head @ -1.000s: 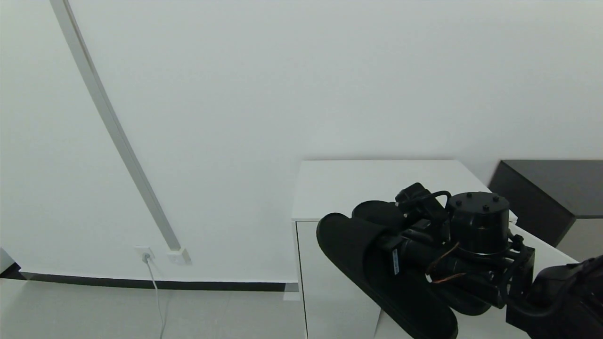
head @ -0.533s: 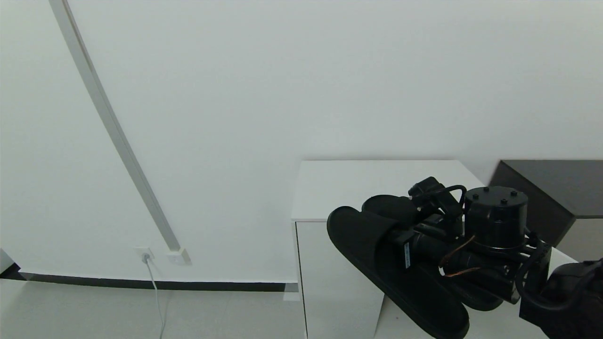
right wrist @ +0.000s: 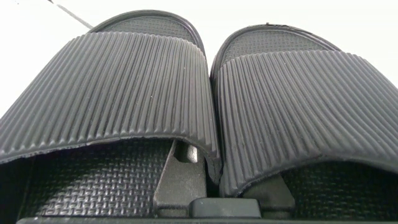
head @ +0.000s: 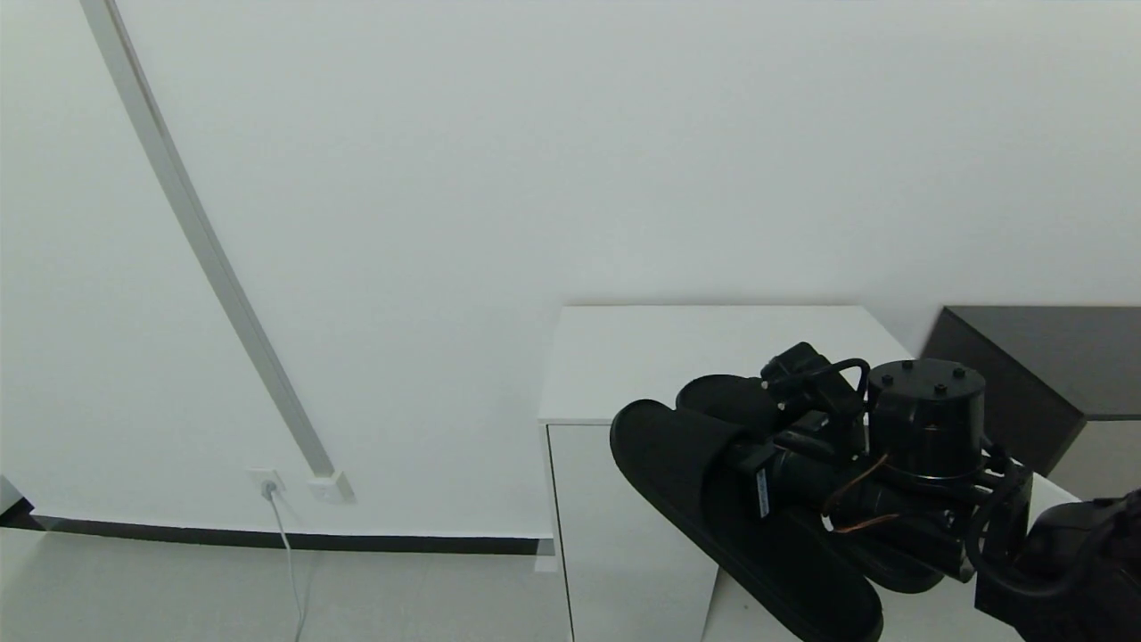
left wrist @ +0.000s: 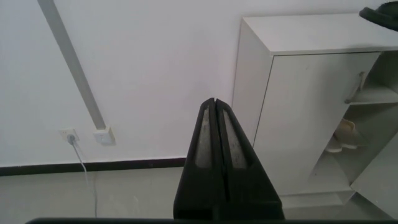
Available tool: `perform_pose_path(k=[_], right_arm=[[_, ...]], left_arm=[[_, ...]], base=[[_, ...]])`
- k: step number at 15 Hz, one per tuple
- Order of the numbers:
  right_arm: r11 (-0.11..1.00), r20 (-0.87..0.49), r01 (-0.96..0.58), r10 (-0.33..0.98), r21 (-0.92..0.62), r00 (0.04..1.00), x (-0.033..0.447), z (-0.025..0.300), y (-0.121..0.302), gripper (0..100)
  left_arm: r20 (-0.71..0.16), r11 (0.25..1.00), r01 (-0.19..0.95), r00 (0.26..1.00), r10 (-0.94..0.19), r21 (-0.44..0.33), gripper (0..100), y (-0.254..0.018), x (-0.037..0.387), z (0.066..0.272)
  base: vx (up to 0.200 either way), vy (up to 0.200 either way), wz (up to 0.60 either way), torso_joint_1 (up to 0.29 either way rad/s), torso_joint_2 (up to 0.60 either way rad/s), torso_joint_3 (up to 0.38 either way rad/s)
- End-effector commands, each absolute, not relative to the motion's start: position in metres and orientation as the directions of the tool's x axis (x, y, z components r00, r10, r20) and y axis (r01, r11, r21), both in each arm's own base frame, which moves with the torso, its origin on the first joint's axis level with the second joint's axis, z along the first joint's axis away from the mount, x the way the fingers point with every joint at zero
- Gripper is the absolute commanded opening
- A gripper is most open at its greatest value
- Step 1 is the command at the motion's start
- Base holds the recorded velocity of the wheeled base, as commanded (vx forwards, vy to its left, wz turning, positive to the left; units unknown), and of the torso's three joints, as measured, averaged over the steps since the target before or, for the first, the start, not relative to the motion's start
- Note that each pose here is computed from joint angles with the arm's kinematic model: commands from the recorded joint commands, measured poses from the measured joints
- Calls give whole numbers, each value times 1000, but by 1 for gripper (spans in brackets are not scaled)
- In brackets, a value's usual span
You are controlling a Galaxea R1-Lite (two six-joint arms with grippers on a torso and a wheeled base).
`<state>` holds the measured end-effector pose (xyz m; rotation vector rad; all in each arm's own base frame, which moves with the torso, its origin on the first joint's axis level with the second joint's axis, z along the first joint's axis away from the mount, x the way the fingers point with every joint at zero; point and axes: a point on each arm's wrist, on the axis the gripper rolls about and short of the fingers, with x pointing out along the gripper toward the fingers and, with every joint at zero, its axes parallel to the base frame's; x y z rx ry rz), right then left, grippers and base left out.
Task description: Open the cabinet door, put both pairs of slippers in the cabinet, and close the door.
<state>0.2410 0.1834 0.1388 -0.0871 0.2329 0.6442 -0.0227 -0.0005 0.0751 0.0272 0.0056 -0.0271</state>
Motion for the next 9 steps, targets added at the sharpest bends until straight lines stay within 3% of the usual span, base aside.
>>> perform_pose_path(k=[1, 9], right_arm=[[796, -250, -605, 584, -9, 772, 242, 136, 184, 0], [793, -268, -610, 586, -9, 765, 242, 130, 188, 0]], left_arm=[[-6, 999, 28, 1000, -28, 27, 0, -1, -23, 75], [-6, 999, 28, 1000, -28, 27, 0, -1, -23, 75]], base=[[0, -200, 0, 7, -7, 2], [0, -200, 0, 3, 4, 3]])
